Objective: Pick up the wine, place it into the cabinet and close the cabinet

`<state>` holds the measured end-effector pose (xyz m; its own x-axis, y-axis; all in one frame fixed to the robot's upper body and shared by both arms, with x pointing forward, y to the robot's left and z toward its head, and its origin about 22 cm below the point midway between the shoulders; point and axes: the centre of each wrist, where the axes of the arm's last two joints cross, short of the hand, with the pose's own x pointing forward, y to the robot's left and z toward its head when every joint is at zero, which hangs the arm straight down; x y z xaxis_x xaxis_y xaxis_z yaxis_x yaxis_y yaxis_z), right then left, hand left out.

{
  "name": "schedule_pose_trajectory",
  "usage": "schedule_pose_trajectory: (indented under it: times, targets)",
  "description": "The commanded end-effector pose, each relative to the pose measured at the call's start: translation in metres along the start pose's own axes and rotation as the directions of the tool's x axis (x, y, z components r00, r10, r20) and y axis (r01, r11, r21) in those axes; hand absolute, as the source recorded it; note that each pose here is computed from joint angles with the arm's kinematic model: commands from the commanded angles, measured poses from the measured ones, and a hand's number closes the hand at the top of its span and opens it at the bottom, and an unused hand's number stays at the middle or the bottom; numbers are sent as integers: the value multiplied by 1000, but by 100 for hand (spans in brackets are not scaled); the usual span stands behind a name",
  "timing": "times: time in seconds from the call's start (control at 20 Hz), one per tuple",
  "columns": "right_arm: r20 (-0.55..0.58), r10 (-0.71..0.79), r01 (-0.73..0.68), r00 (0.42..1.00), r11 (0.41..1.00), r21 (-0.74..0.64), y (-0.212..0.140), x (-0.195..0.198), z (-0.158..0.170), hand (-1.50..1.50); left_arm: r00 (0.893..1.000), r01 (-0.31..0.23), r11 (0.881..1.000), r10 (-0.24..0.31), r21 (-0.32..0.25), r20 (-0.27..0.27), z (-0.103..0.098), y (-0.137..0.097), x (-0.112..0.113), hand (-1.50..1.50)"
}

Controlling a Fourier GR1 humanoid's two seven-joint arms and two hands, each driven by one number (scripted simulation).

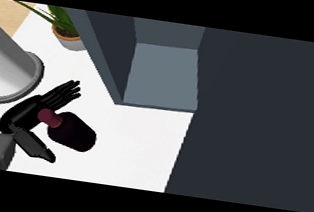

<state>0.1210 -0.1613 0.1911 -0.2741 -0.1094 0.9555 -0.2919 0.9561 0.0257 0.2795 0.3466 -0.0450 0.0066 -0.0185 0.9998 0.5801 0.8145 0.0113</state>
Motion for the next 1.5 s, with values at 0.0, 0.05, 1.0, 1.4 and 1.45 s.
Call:
schedule_pose_trajectory:
  times: [0.0, 0.05, 1.0, 1.4, 1.45]
  targets:
    - [89, 9, -9, 996, 1000, 7, -1, 34, 35, -150, 998, -43, 997, 45, -69, 33, 7, 6, -15, -150]
    - [95, 26, -26, 995, 1000, -4, -4, 27, 24, -150, 998, -54, 997, 56, -55, 43, 5, 10, -19, -150]
    - [91, 28, -28, 995, 1000, -1, -6, 30, 24, -150, 983, -178, 972, 182, -154, 9, -6, -26, -64, -150]
    - [96, 32, -31, 995, 999, -15, -6, 20, 25, -150, 968, -245, 960, 250, -136, 22, -2, -26, -71, 150]
    - [84, 22, -21, 996, 1000, -7, -7, 32, 34, -150, 975, -212, 968, 219, -133, 35, -10, -35, -72, 150]
